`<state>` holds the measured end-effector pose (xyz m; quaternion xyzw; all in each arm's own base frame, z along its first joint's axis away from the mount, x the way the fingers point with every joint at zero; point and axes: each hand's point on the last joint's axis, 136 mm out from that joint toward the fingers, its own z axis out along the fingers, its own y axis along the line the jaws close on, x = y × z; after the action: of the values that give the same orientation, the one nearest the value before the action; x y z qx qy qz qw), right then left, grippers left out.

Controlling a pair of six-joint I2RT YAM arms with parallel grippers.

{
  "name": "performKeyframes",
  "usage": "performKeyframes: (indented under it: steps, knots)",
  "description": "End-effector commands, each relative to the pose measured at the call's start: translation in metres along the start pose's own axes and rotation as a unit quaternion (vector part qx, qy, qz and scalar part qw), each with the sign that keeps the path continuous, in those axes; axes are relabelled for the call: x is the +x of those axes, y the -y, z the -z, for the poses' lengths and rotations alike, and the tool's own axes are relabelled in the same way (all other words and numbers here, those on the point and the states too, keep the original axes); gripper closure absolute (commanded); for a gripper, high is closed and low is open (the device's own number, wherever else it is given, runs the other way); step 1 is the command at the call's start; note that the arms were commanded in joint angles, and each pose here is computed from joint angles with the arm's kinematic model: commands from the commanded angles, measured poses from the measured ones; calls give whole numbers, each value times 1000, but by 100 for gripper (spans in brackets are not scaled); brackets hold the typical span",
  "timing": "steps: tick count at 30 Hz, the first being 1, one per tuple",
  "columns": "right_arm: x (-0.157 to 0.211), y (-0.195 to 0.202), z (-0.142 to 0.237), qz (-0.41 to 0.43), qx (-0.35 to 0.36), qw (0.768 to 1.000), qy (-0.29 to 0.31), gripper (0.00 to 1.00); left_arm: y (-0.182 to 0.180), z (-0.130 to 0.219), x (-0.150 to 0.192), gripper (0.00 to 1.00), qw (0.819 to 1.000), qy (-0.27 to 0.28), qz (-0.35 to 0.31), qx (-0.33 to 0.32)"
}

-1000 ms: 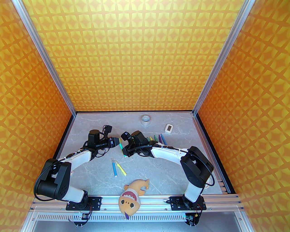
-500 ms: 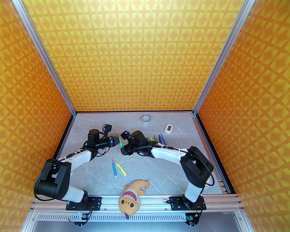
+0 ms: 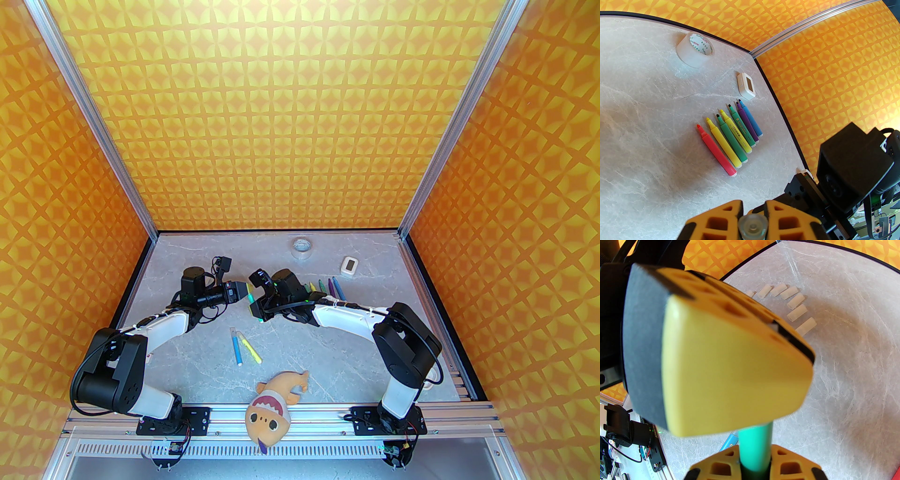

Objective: Open the pen caps

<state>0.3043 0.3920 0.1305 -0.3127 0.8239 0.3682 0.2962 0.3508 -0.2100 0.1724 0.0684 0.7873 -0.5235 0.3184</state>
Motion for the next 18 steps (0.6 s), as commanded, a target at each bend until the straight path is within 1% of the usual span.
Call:
performKeyframes:
  steps: [1, 7, 12, 18]
  knots:
    - [19, -1, 8, -6, -7, 1000, -19, 99, 16, 2, -20, 100, 999, 20, -27, 11]
    - [44, -6, 22, -6, -16, 999, -37, 100, 9, 5, -38, 100, 998, 44, -29, -29]
    - [55, -17, 35, 2, -41, 999, -36, 100, 6, 2, -52, 100, 998, 56, -16, -35]
    - [70, -17, 41, -4, -42, 998, -44, 100, 3, 2, -61, 100, 997, 68, 1, -36]
